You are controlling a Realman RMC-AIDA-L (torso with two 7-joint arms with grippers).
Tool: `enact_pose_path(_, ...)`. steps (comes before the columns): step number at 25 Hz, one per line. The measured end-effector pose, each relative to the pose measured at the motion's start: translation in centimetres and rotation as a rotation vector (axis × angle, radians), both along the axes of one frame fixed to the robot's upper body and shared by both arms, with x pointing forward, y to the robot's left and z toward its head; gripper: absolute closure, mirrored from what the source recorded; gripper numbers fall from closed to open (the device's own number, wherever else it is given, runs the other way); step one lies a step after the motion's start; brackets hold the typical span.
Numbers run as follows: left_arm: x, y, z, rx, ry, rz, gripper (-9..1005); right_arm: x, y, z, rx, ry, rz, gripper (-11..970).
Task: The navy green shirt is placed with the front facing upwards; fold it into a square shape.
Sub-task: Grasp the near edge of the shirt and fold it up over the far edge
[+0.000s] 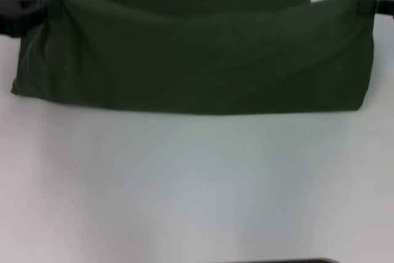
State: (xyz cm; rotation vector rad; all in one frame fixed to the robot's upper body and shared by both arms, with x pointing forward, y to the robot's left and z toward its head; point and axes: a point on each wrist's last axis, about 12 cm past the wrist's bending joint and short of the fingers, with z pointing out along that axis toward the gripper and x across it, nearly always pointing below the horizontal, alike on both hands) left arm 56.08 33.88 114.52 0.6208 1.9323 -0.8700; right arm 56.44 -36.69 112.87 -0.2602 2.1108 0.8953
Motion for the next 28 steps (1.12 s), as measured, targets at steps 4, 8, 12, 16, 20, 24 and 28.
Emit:
enact_pose_path(4,1.9,-0.6,-0.2,0.008,-0.006,0.071,913,1.4,0.0,0.5,-0.011,-0.001,-0.062,919)
enact_pose_path(8,4.0,-1.7,-0.8,0.035,-0.001,0.134,911,3.0,0.2,0.4,-0.022,0.011,-0.139,919)
enact_pose_path(12,6.0,-2.7,-1.3,0.059,-0.014,0.229,910,4.5,0.9,-0.6,-0.038,0.031,-0.207,919)
enact_pose_path(16,7.4,-4.1,-1.8,0.099,-0.02,0.269,909,6.0,2.1,-1.3,-0.073,0.031,-0.249,919)
enact_pose_path(20,8.3,-5.4,-2.7,0.155,-0.018,0.3,908,7.1,3.5,-1.7,-0.111,0.02,-0.274,919)
enact_pose_path(24,8.8,-6.2,-3.3,0.195,-0.024,0.351,907,7.7,4.9,-2.3,-0.148,0.01,-0.292,919)
enact_pose_path(28,9.0,-6.4,-4.0,0.218,-0.018,0.392,905,8.3,6.2,-2.5,-0.176,-0.006,-0.301,918)
